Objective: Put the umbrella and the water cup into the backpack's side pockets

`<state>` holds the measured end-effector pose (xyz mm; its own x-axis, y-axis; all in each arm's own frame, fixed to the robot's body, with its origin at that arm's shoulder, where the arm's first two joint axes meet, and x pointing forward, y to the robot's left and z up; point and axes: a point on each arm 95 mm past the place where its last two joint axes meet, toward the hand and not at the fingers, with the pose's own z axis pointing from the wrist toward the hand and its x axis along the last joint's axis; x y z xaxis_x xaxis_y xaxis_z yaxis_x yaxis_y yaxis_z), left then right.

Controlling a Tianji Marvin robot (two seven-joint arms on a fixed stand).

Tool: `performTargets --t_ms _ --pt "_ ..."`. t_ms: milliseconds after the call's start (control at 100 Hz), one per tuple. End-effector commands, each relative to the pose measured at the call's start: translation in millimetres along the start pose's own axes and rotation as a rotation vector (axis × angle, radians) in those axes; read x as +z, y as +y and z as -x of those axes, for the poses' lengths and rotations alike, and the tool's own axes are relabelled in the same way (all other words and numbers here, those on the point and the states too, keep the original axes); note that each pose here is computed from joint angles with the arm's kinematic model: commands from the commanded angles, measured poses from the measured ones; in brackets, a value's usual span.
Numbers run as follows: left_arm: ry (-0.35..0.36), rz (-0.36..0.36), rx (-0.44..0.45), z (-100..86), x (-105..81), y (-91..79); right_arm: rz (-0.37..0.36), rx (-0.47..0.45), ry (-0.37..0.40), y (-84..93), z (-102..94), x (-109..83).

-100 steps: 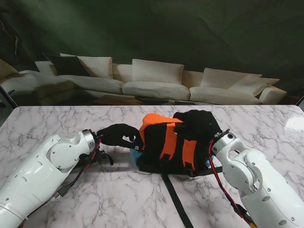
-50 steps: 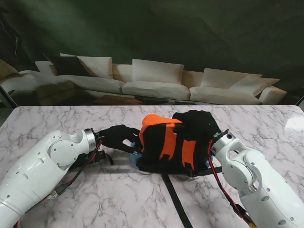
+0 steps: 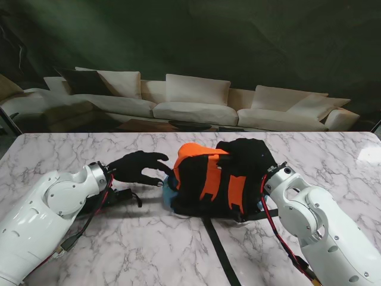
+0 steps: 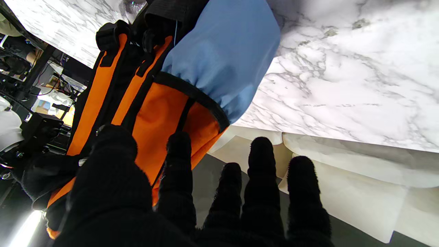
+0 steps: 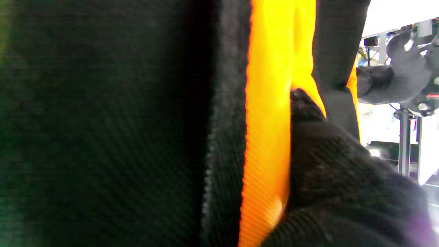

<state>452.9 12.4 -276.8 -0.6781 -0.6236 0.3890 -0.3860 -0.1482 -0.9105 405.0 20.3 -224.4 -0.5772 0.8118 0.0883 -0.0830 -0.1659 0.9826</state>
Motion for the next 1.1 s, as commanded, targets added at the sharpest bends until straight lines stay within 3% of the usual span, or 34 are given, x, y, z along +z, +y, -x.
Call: performTargets --t_ms 0,160,370,640,840,1090 --pt "-0.009 0.014 0.024 2.4 -7.6 -1.1 -0.018 -0.003 -0.007 -4.9 1.2 -2.3" --pt "-0.068 0.017 0.067 14.5 -31.6 -2.1 -0.017 -0.005 -0.010 -5.0 1.8 -3.1" --pt "-0.179 0.014 0.079 34.1 -78.1 -1.3 -0.019 -0.010 -0.013 -4.2 2.6 -3.0" --pt "-0.355 0.029 0.158 57.8 -133.8 16.8 -0.025 -0.004 -0.014 -6.6 1.6 1.3" --pt "-0.458 0.080 0.231 72.9 -163.7 31.7 -0.024 -0.002 -0.018 -7.3 0.4 2.9" --pt "-0.558 0.136 0.274 88.6 -185.2 50.9 -0.027 0.003 -0.031 -9.0 1.9 4.2"
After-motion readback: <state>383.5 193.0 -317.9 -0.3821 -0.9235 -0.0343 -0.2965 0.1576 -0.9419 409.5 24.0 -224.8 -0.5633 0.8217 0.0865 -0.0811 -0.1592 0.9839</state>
